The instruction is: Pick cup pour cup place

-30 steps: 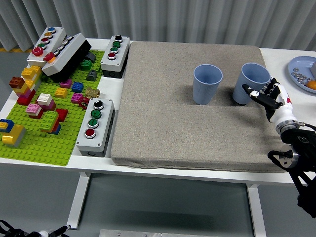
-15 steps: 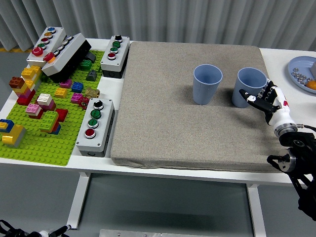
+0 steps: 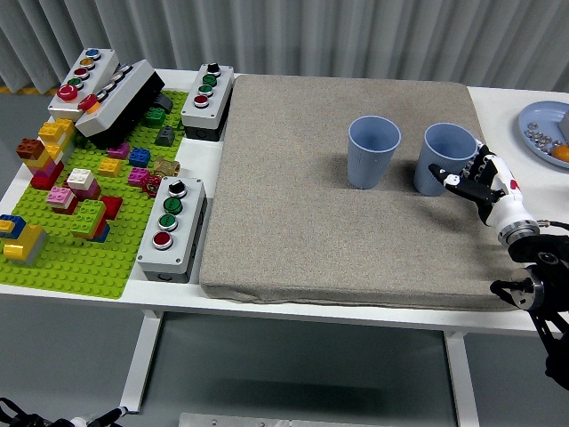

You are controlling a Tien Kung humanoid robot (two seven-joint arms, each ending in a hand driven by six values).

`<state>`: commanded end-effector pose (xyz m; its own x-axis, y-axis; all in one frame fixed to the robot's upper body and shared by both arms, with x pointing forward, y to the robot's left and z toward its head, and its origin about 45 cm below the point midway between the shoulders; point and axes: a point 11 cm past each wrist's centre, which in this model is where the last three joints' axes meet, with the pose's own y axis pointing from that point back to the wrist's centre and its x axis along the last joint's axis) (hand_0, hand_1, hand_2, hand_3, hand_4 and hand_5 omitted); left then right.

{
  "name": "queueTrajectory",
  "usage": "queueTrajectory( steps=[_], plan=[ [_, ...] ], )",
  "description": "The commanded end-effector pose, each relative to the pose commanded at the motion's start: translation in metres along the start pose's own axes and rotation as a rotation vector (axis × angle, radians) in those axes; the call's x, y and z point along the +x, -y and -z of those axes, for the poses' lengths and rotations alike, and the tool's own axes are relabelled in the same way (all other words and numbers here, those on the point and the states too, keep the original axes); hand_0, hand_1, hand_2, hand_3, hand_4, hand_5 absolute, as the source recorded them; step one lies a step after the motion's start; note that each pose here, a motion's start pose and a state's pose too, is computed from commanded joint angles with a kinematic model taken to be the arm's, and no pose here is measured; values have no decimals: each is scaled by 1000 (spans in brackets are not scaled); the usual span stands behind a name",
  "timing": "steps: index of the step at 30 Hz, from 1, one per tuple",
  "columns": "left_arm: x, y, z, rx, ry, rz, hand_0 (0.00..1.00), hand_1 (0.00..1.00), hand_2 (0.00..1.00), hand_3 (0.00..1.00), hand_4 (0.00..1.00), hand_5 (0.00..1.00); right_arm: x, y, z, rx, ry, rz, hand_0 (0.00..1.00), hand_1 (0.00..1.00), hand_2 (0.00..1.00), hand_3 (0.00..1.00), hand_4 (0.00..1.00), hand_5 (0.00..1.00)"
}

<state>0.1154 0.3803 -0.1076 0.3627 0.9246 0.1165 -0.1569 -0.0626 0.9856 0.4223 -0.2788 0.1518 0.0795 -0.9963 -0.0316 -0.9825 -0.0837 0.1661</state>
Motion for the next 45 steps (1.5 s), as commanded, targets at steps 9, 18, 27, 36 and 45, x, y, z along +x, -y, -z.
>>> queueTrajectory(
  steps=[9, 18, 27, 36, 45],
  plan=[
    [0, 0, -1, -4, -1, -1, 841, 844, 875, 777, 587, 998, -1, 1, 5, -8, -16, 42, 966, 933, 998, 989, 833, 243],
    [0, 0, -1, -3, -3, 0, 841, 844, 874, 777, 588, 998, 0, 1, 10, -14, -30, 62, 987, 952, 998, 998, 865, 272],
    [0, 0, 0, -3, -7, -1, 842, 844, 874, 777, 587, 998, 8, -8, 8, -30, -66, 73, 990, 958, 998, 998, 864, 271],
    [0, 0, 4, 1, -16, -3, 841, 844, 874, 777, 588, 998, 27, -36, 6, -39, -108, 86, 992, 968, 998, 998, 858, 269],
    [1, 0, 10, 10, -30, -9, 841, 844, 874, 777, 588, 998, 31, -62, 15, -6, -135, 107, 991, 968, 998, 998, 856, 269]
  ],
)
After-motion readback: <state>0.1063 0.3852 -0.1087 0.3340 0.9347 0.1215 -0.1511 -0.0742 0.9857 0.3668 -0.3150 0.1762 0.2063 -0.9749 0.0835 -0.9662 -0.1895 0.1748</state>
